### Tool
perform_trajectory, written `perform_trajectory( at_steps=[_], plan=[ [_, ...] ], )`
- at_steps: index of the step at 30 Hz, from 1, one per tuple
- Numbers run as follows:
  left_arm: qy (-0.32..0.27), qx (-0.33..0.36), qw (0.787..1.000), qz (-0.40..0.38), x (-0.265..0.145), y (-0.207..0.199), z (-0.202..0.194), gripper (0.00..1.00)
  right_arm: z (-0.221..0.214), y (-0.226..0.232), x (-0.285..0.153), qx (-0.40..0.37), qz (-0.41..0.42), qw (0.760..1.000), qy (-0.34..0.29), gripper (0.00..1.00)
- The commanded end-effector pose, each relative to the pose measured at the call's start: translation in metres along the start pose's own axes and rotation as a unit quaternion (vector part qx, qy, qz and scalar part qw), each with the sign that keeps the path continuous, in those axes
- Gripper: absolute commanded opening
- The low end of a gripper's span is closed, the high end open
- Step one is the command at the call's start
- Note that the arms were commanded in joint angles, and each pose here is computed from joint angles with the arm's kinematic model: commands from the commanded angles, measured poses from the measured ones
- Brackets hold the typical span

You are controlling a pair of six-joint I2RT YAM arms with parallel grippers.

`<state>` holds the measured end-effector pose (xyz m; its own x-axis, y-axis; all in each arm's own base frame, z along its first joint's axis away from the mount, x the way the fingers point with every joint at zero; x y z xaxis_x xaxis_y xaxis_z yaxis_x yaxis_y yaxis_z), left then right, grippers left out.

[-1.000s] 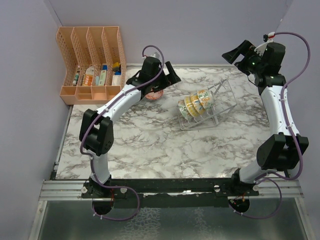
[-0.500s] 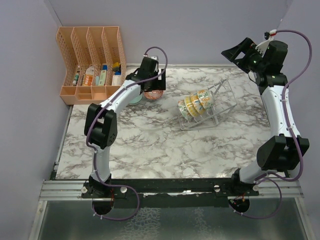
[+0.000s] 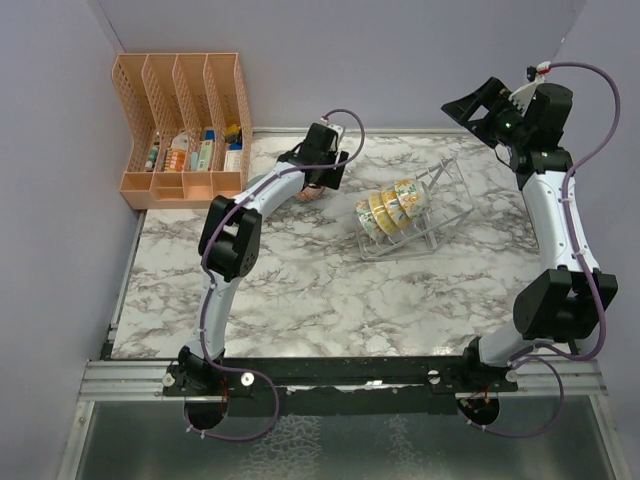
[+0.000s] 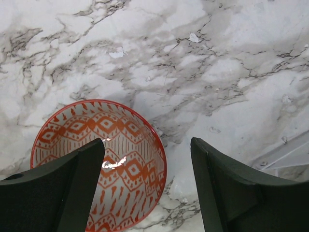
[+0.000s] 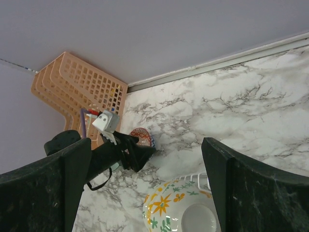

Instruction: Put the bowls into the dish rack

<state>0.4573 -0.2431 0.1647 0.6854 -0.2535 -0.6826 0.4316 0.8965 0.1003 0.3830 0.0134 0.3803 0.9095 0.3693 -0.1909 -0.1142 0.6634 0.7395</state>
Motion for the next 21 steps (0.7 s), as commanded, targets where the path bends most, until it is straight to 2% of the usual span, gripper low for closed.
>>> perform_trajectory(
  at_steps=[1, 4, 12, 16, 18, 19, 20, 21],
  plan=[
    [-0.009, 0.025, 1.000, 0.006, 0.017, 0.002, 0.002, 0.71, 0.000, -0.004, 0.004, -0.005, 0.005, 1.000, 0.003, 0.96],
    [0.007, 0.026, 1.000, 0.010, 0.024, 0.002, -0.008, 0.67, 0.000, -0.006, 0.005, -0.006, 0.002, 1.000, 0.005, 0.96],
    [0.045, 0.030, 0.998, 0.014, 0.032, 0.001, -0.025, 0.45, 0.001, -0.009, 0.009, -0.008, -0.005, 1.000, 0.003, 0.96],
    [0.063, 0.037, 0.997, 0.029, 0.032, 0.004, -0.031, 0.23, 0.005, -0.005, 0.006, -0.012, -0.004, 1.000, -0.004, 0.96],
    [0.066, 0.041, 0.996, 0.033, 0.030, 0.005, -0.031, 0.18, 0.007, -0.001, 0.004, -0.014, -0.003, 1.000, -0.009, 0.96],
    [0.067, 0.041, 0.996, 0.035, 0.029, 0.005, -0.031, 0.04, 0.009, 0.000, 0.003, -0.015, -0.003, 1.000, -0.011, 0.96],
    [0.065, 0.041, 0.996, 0.037, 0.026, 0.006, -0.030, 0.00, 0.010, 0.002, 0.003, -0.016, -0.002, 1.000, -0.013, 0.96],
    [0.060, 0.038, 0.997, 0.038, 0.024, 0.006, -0.027, 0.00, 0.011, 0.003, 0.002, -0.016, -0.002, 1.000, -0.014, 0.96]
  ],
)
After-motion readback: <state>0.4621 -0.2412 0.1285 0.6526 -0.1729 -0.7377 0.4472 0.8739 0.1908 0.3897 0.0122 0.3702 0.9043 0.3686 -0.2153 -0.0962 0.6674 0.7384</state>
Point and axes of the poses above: each gripper's point midway between its finger pads, its own x axis out along the fingers, its own y axis along the line the jaws close on, z = x × y, the point moved 10 cm from there along -x, back along the fingers, and after that the axes turned 8 degrees about x, right-handed, at the moved point
